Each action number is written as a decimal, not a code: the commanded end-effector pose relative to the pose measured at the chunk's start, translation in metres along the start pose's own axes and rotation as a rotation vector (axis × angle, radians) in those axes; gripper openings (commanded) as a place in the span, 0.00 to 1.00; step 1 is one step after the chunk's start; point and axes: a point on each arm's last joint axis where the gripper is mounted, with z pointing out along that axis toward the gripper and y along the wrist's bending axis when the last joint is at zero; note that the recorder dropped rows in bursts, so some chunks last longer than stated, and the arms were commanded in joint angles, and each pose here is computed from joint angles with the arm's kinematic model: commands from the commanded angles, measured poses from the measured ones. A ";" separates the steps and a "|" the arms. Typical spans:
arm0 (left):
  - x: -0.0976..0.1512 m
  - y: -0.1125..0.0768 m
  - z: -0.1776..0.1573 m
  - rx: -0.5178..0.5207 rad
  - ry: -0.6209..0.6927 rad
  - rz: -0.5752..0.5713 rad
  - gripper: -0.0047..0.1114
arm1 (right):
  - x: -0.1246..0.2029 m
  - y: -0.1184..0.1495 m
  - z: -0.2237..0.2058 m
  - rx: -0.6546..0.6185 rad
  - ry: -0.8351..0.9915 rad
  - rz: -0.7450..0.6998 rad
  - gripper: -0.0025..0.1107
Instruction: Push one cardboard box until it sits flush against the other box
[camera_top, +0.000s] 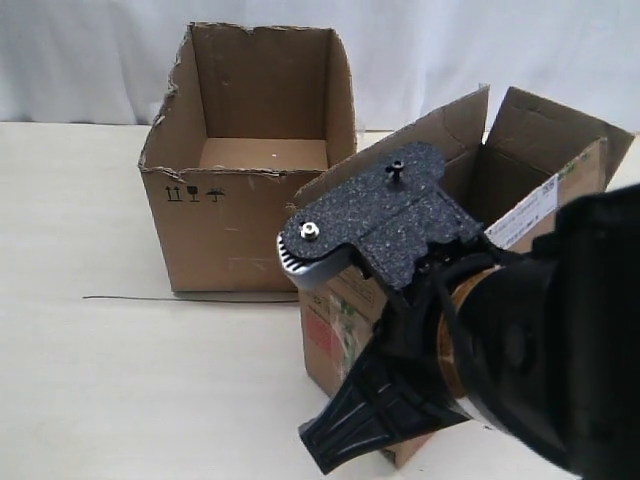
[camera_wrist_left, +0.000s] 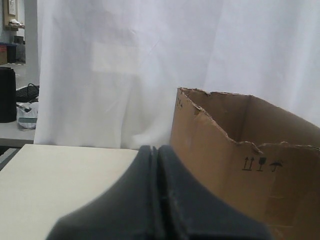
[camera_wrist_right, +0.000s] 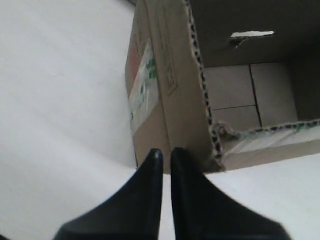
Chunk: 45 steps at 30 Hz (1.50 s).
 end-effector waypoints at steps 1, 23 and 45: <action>0.000 -0.001 0.000 0.010 -0.006 -0.001 0.04 | -0.003 -0.009 -0.002 0.092 -0.030 -0.015 0.07; 0.000 -0.001 0.000 0.010 -0.006 -0.003 0.04 | 0.003 -0.045 0.033 0.355 -0.081 -0.027 0.07; 0.000 -0.001 0.000 0.010 -0.006 -0.001 0.04 | 0.000 -0.075 0.056 0.407 -0.119 0.004 0.07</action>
